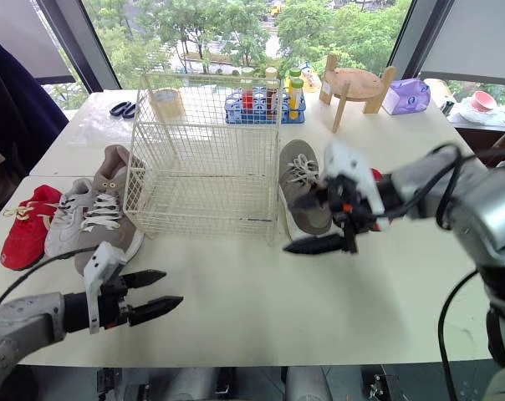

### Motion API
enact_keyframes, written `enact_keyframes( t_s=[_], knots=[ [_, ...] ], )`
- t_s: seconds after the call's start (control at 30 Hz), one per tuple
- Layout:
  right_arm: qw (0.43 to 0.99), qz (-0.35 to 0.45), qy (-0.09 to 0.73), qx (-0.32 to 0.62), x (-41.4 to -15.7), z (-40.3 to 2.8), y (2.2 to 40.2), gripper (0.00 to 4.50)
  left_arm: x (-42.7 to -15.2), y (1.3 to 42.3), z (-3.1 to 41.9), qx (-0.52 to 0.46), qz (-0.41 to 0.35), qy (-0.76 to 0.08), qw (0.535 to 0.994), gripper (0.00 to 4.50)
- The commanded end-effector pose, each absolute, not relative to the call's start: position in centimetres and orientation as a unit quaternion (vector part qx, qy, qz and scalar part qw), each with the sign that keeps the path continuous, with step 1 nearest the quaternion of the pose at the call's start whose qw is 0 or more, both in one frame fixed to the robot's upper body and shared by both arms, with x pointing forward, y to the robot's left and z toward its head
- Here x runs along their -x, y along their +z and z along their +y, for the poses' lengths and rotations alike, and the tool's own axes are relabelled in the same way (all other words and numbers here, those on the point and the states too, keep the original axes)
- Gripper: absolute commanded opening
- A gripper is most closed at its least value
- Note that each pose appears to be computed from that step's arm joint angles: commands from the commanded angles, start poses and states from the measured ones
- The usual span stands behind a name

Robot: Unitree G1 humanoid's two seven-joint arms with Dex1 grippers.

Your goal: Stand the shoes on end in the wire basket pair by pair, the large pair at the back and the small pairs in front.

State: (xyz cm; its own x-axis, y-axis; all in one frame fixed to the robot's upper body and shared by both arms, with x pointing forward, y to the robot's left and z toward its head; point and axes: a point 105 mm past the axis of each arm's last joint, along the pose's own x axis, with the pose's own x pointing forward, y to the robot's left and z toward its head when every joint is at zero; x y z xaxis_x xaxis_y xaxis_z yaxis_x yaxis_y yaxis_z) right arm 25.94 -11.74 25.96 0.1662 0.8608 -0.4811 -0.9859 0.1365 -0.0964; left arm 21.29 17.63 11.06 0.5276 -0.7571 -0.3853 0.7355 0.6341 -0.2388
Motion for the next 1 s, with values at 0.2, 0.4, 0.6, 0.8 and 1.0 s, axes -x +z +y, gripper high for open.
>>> enact_keyframes(
  t_s=[0.2, 0.4, 0.6, 0.8, 1.0],
  knots=[
    [0.682, 0.089, 0.66, 0.301, -28.5, -5.2, 26.1, 4.47, -22.1, 20.1, 16.3, -0.016, 0.106, -0.476, 0.873, 4.5],
    [0.656, 0.133, 0.651, 0.358, -28.6, -3.6, 21.2, 4.47, -21.4, 17.8, 16.5, 0.007, 0.132, -0.45, 0.883, 4.5],
    [0.679, 0.16, 0.59, 0.406, -30.7, -4.2, 19.0, 3.94, -21.4, 17.3, 15.1, 0.025, 0.118, -0.448, 0.886, 4.5],
    [0.686, 0.162, 0.587, 0.398, -29.8, -3.6, 19.1, 3.28, -21.9, 16.7, 14.2, 0.031, 0.112, -0.449, 0.886, 4.5],
    [0.693, 0.163, 0.574, 0.404, -29.5, -3.9, 18.9, 3.28, -22.4, 16.6, 14.0, 0.03, 0.109, -0.45, 0.886, 4.5]
  ],
)
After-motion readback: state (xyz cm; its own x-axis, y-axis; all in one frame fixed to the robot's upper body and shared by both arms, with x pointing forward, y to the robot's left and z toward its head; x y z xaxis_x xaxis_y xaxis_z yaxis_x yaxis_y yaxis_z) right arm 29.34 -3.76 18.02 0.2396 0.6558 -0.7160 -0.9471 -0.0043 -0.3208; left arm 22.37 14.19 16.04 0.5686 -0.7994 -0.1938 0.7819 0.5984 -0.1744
